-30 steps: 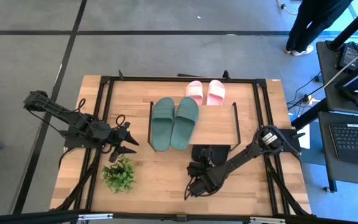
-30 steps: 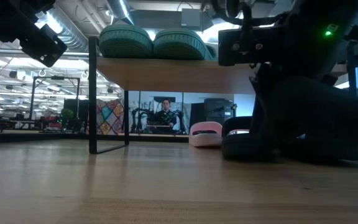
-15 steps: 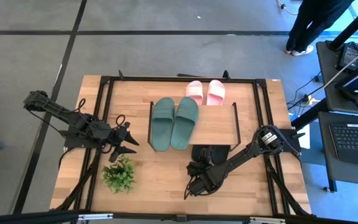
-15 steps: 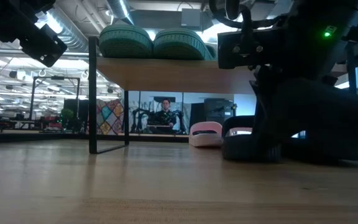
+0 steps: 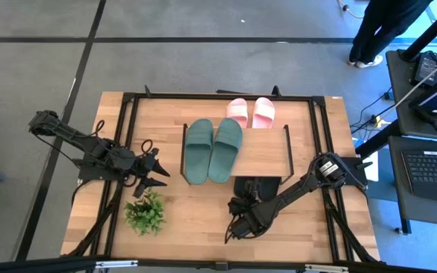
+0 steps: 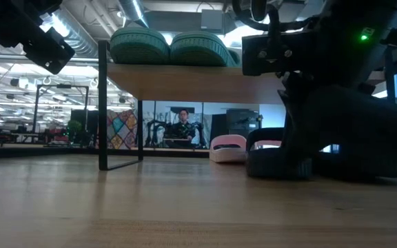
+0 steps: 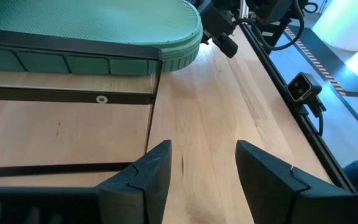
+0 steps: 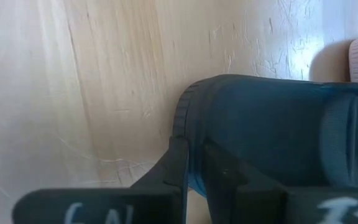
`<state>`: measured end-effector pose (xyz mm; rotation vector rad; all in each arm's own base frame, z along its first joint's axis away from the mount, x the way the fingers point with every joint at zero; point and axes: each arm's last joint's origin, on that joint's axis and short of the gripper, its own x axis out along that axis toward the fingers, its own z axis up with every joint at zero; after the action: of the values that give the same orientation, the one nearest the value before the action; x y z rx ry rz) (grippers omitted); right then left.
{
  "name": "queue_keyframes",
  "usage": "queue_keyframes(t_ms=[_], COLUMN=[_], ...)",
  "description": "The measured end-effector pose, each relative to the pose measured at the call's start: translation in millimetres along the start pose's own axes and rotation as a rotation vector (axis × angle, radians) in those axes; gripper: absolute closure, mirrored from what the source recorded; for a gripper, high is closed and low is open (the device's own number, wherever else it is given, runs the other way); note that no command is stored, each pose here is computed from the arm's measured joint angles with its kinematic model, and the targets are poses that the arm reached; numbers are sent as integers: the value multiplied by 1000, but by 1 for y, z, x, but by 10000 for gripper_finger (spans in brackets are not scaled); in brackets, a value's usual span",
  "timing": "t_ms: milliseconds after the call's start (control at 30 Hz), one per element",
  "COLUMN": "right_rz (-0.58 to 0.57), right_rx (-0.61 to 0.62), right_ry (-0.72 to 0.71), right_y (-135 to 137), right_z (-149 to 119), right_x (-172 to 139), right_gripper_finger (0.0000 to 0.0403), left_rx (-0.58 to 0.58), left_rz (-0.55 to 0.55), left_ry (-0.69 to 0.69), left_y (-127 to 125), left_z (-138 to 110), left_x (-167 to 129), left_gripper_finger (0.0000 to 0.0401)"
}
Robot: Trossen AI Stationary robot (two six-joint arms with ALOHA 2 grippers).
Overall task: Pick and place slides into the shelf
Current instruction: Adjust the left black slipper
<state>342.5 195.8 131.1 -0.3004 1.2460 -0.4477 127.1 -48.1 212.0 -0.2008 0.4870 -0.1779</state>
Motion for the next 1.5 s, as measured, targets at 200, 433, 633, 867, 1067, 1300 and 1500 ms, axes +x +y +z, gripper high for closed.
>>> queue_keyframes(t_ms=[200,433,633,867,1067,1300,1500], right_rz=[-3,3,33,18,19,46,60], right_rx=[45,60,44,-18,-65,-159,-220], right_ry=[10,45,94,145,173,179,181], right_y=[-2,-4,-2,0,3,9,10], right_z=[5,5,1,-9,-16,-21,-22], right_x=[-7,-12,-14,-19,-24,-28,-29], right_gripper_finger=[369,373,381,381,381,381,381], left_rx=[0,-1,-5,-5,-5,-5,-5], left_rz=[0,0,0,0,-1,-1,-1], left_ry=[0,-1,0,0,-1,-1,-1], left_y=[0,0,0,0,0,0,0], left_z=[0,0,0,0,0,0,0], left_x=[0,0,0,0,0,0,0], left_gripper_finger=[231,231,231,231,231,231,231])
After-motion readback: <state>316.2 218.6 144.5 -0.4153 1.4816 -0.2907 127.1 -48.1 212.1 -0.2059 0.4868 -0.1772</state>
